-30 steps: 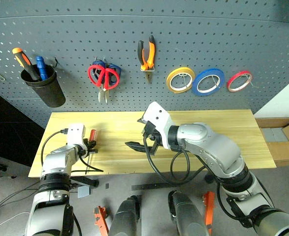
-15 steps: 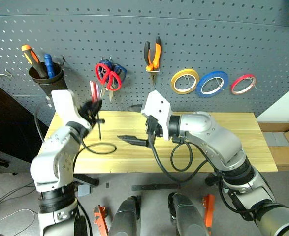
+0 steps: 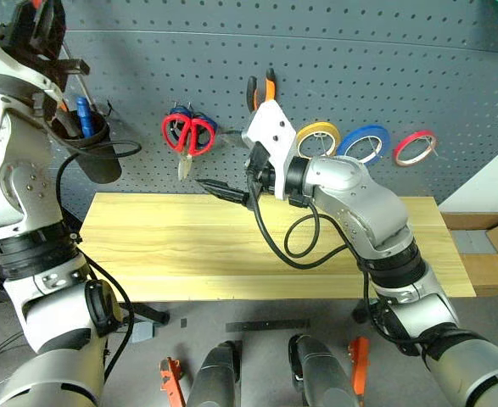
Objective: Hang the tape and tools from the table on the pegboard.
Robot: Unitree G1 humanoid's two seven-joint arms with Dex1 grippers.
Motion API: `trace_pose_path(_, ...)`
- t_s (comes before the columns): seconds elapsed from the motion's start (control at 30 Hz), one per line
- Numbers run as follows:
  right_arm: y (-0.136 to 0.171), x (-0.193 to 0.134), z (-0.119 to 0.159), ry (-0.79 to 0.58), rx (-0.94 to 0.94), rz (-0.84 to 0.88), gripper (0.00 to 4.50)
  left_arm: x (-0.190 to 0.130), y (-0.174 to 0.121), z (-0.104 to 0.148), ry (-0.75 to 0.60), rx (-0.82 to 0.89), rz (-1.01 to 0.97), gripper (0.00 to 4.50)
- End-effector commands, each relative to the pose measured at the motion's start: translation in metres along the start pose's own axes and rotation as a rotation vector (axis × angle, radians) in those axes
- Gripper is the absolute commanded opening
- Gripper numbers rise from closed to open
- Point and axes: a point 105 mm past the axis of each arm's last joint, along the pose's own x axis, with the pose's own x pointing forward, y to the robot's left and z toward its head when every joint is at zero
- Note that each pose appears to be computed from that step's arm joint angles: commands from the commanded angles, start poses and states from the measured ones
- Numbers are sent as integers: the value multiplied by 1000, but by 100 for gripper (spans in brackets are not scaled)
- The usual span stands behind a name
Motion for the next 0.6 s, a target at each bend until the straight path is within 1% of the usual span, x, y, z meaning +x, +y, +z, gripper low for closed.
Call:
trace_pose_path(0.03,0,3,21,-72,-46,3,450,2,14,9,-51,114,23,81)
trace_pose_path(0.13,0,8,26,-93,-49,10,450,4,21,-4,-55,163,33,81)
trace_pose_path(0.3,1,13,33,-126,-55,25,450,14,16,-18,-83,179,33,81)
trace_pose_path(0.37,2,15,35,-138,-55,33,450,17,15,-26,-70,165,38,81)
trace_pose_path(0.43,4,16,37,-149,-56,39,450,17,14,-33,-62,168,33,81)
trace_pose_path(0.57,6,14,47,-195,-34,52,450,10,20,-41,-45,195,71,81)
trace_pose_path(0.6,5,14,48,-198,-31,50,450,8,21,-43,-44,190,80,116)
